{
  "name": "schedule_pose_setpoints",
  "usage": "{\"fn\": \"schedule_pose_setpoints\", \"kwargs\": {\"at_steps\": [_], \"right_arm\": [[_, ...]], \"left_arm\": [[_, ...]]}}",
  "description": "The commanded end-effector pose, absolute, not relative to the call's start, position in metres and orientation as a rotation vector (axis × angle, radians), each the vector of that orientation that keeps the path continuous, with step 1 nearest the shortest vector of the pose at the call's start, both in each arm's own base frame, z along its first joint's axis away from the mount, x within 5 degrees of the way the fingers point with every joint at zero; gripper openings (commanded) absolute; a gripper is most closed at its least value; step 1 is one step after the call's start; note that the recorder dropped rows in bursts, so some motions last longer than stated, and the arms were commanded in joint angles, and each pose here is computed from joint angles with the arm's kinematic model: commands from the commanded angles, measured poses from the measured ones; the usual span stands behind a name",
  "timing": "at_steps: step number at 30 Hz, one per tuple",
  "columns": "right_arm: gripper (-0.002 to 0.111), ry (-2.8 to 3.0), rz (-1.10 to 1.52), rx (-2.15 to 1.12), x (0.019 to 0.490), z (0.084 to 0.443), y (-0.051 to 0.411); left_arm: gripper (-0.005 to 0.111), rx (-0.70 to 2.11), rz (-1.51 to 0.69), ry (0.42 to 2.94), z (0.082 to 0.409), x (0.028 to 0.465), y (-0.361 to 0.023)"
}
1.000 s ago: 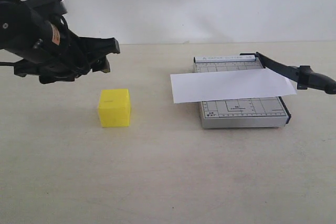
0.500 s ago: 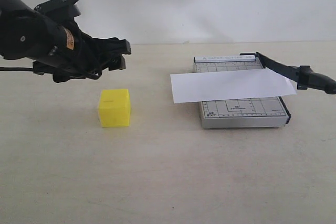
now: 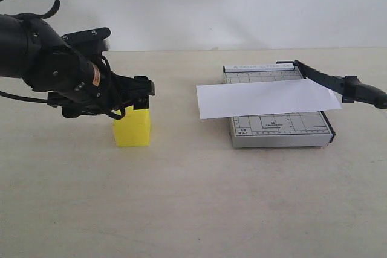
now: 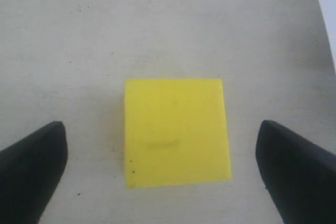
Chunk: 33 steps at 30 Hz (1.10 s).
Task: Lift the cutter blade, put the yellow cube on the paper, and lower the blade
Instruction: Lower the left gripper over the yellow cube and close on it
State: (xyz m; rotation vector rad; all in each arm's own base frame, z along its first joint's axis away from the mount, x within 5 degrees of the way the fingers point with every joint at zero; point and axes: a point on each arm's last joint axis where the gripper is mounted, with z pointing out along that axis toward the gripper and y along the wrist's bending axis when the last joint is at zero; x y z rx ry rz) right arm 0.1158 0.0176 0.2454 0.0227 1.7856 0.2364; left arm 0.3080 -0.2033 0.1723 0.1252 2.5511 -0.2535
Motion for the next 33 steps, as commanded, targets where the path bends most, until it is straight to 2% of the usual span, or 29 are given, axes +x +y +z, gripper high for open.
{"fn": "schedule_pose_setpoints", "kwargs": {"at_steps": [1,8,16,33], "right_arm": [[0.058,1.767,0.240,0.022,0.115,0.247,0.018],[0.058,1.767,0.240,0.022,0.115,0.247,0.018],[0.058,1.767,0.240,0.022,0.115,0.247,0.018],[0.058,1.767,0.240,0.022,0.115,0.247,0.018]], "left_arm": [[0.091,0.117,-0.262,2.559,0.163,0.312,-0.205],[0.091,0.146,-0.265,2.547,0.158,0.322,-0.213],[0.091,0.264,-0.082,2.597,0.159,0.340,-0.218],[0.091,0.228,-0.122,2.615,0.152,0.341,-0.222]]}}
